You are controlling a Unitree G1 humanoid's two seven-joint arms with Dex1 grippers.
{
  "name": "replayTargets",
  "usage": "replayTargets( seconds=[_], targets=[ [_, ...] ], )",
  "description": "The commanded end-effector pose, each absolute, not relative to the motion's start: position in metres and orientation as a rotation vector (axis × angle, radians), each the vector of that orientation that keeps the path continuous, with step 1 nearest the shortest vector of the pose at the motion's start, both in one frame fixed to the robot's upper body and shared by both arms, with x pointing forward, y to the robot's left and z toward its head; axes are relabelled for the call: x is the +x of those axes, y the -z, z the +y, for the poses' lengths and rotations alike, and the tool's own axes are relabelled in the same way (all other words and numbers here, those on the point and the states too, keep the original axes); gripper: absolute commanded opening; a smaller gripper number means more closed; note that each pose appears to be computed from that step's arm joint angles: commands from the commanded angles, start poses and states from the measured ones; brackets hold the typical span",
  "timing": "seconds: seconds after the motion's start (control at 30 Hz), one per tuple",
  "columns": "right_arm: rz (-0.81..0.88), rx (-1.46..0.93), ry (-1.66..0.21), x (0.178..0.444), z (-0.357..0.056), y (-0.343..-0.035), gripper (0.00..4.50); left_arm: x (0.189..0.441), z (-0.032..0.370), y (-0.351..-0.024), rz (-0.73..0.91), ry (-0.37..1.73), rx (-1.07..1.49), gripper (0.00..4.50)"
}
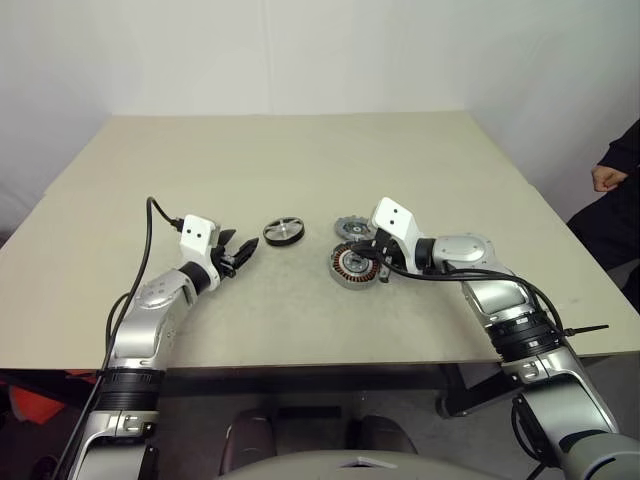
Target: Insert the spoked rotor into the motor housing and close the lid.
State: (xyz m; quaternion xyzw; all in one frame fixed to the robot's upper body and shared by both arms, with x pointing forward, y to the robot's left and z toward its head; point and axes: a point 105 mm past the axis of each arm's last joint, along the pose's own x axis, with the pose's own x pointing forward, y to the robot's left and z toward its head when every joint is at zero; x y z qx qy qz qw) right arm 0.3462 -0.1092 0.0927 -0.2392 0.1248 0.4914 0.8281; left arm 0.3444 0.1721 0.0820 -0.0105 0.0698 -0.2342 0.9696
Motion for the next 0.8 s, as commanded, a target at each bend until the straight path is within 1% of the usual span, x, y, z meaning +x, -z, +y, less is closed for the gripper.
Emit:
replayTargets(
  seconds=[0.03, 0.13, 0.2, 0.47, 0.57, 0.67, 0.8],
  targets=[
    [0.283, -0.492, -1.031, 0.349, -0.111, -0.085, 0.11, 0.347, 0.174, -0.096, 0.090, 0.471, -0.012, 3.13],
    [0.337, -0.478, -1.029, 0.347, -0.112, -0.067, 0.11, 0.346, 0.174, -0.096, 0.090, 0.469, -0.010, 3.13],
    [0.342, -0.478, -1.030, 0.346, -0.112, -0.064, 0.11, 0.346, 0.175, -0.096, 0.089, 0.466, -0.010, 3.13],
    [0.176, -0.508, -1.025, 0.354, -0.106, -0.114, 0.11, 0.346, 0.176, -0.095, 0.090, 0.456, -0.020, 3.13],
    [0.147, -0.522, -1.028, 0.354, -0.104, -0.124, 0.11, 0.346, 0.176, -0.095, 0.091, 0.455, -0.021, 3.13],
    [0.154, -0.518, -1.032, 0.353, -0.103, -0.122, 0.11, 0.346, 0.176, -0.095, 0.091, 0.455, -0.021, 3.13],
    [0.245, -0.496, -1.036, 0.349, -0.107, -0.095, 0.11, 0.346, 0.176, -0.095, 0.092, 0.456, -0.020, 3.13]
  ],
)
